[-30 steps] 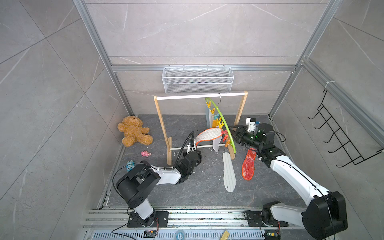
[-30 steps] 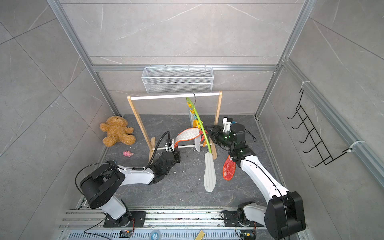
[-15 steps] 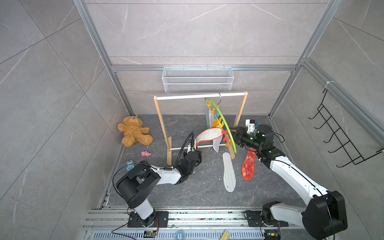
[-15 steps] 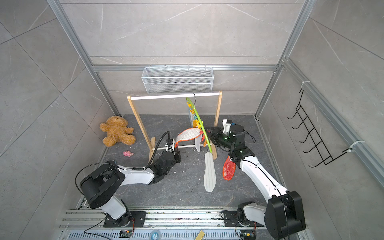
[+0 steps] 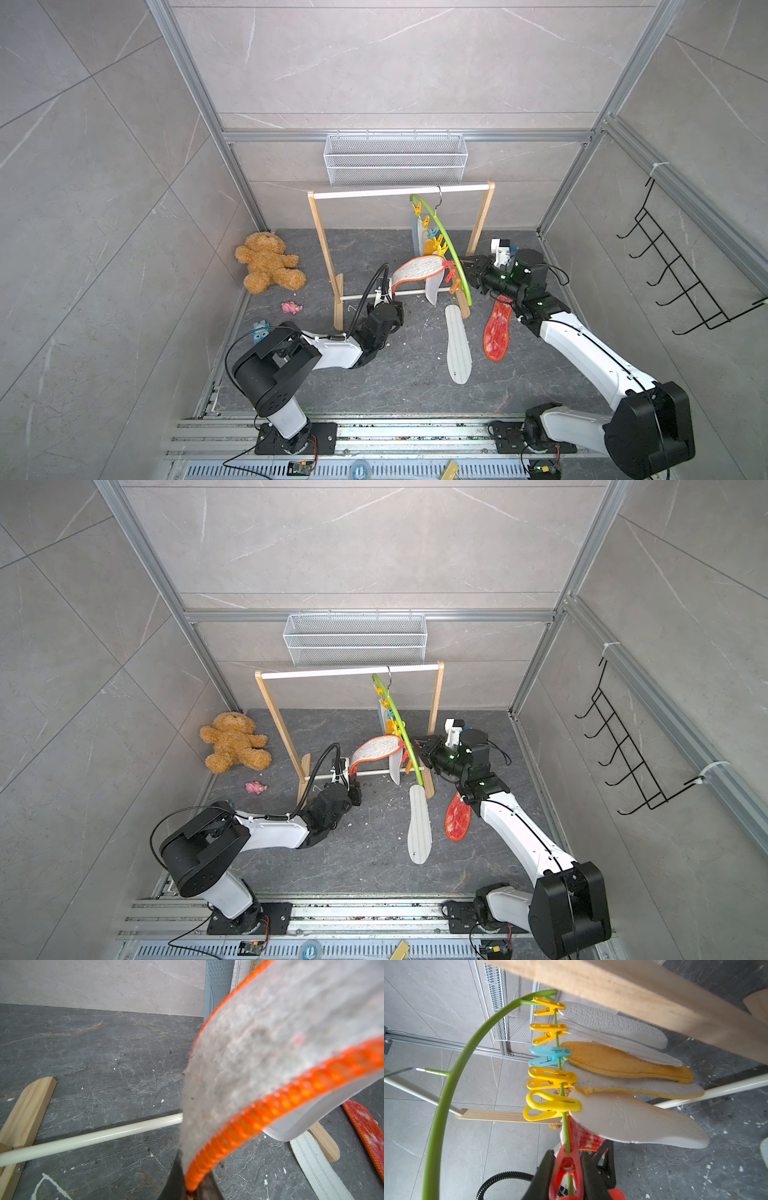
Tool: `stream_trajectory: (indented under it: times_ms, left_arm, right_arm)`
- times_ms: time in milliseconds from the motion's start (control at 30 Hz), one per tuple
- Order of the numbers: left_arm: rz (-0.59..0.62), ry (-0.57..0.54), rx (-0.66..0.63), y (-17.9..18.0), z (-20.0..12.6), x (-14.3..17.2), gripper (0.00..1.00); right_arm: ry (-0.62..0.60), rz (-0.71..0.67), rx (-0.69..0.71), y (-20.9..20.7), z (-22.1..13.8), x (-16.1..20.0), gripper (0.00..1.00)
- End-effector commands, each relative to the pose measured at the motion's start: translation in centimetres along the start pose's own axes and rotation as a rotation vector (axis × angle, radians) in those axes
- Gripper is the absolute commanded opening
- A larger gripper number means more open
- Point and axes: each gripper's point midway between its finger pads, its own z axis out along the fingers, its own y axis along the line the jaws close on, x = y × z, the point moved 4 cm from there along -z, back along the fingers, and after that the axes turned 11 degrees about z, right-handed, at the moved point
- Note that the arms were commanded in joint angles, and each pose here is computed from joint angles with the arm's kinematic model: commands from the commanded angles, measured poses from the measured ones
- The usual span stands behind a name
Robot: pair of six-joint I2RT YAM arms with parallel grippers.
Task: Take the shoe insoles off the hanger
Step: Open the clamp at the hanger.
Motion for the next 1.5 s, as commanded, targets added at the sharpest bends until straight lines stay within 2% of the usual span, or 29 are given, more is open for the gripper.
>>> stream_trajectory:
  times_ms: [0,567,1467]
  left_arm:
    - [-0.046,-0.079,0.0,0.2,-0.7,-2.8,0.0]
    - [-0.047,-0.068,-0.044,1.6,-1.8,-1.7,0.0]
    - [-0.05,-0.071,-0.105,3.8,-4.4,-0.8,0.0]
  right_arm:
    - [0.01,-0.021,-0.037,1.1,-0.2,0.0,0.22]
    - [0.026,-0.027,-0.037,1.1,0.1,0.1,0.17]
    - [0.07,-0.054,-0.012,1.1,1.3,1.3,0.18]
